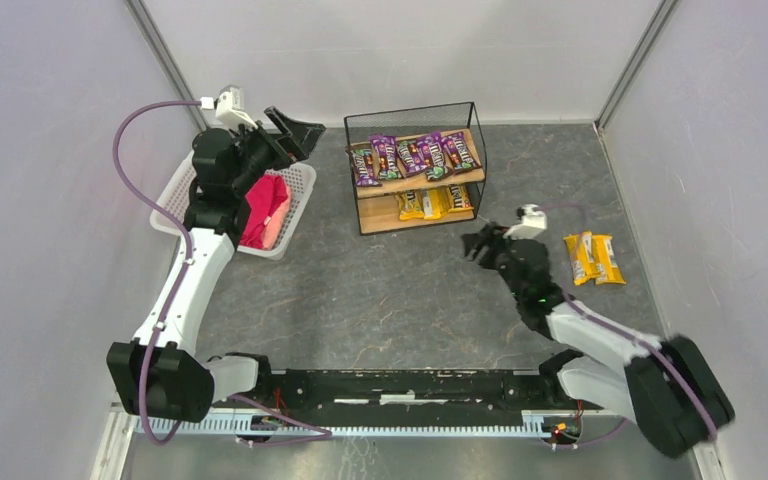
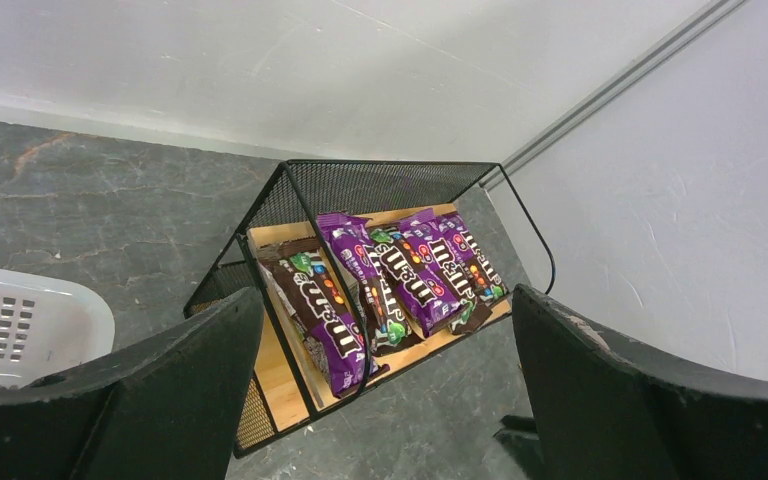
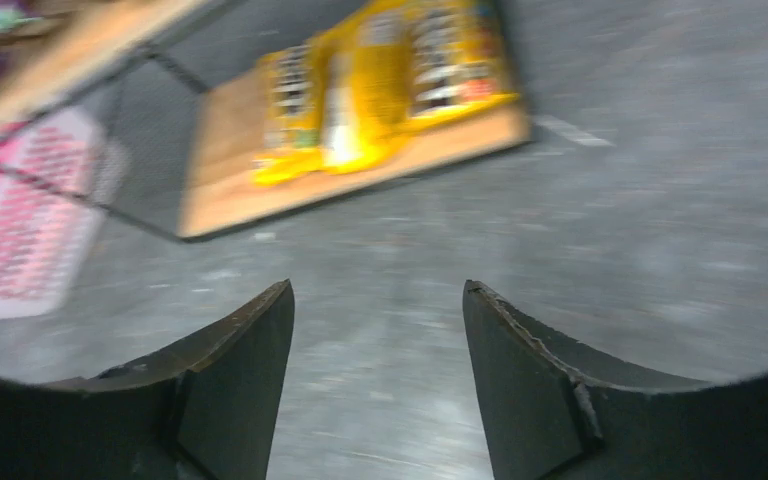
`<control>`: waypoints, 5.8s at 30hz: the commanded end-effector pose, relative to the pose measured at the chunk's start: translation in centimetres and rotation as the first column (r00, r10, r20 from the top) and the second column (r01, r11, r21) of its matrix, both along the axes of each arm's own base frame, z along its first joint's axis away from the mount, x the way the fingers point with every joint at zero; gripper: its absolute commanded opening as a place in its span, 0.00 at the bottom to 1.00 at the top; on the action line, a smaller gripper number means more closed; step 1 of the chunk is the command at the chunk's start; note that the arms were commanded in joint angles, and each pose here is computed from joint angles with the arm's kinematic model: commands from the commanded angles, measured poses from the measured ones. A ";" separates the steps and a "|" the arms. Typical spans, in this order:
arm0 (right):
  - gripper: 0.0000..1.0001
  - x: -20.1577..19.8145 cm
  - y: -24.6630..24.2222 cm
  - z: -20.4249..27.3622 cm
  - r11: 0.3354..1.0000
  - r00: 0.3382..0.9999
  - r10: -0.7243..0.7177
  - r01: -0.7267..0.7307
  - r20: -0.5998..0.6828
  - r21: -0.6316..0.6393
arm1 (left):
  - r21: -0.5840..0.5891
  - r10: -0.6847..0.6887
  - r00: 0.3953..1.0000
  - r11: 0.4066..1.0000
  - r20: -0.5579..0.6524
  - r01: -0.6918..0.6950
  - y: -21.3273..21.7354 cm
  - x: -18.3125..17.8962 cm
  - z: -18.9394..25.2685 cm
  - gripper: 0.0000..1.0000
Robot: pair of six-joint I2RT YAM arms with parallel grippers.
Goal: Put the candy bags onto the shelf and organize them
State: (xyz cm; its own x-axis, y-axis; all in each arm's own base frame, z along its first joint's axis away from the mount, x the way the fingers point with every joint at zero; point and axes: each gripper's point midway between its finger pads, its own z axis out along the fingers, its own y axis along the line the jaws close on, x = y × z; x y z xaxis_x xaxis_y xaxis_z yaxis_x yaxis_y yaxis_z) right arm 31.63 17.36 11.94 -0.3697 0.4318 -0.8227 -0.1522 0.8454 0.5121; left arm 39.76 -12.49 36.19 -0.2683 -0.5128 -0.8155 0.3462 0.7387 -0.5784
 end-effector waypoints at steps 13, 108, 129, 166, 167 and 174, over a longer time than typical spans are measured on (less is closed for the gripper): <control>0.97 -0.4 -26.9 -2.1 0.778 0.776 -0.607 0.536 -0.171 -0.328 | 0.006 -0.036 0.998 0.999 0.050 0.036 -1.9 -0.7 1.7 1.00; 0.42 -9.6 2.8 -9.6 0.937 0.890 0.341 -0.347 -0.304 0.035 | 0.003 -0.028 1.000 1.000 0.012 0.028 -1.5 0.2 0.6 1.00; 0.15 -5.4 9.9 -1.8 0.884 0.892 0.449 -0.439 -0.039 0.159 | 0.006 -0.032 0.999 0.999 0.019 0.031 -1.5 0.0 1.0 1.00; 0.20 11.3 16.4 -3.0 0.970 0.976 0.191 -0.170 0.109 -0.174 | -0.032 -0.042 0.999 0.999 0.000 0.042 -1.0 0.6 0.4 1.00; 0.20 11.3 16.3 -3.1 0.969 0.976 0.190 -0.169 0.105 -0.181 | -0.032 -0.042 0.999 0.999 -0.002 0.042 -1.0 0.6 0.4 1.00; 0.20 11.6 15.5 -4.1 0.971 0.985 0.155 -0.137 0.080 -0.198 | -0.031 -0.042 0.999 0.999 0.000 0.042 -1.0 0.6 0.4 1.00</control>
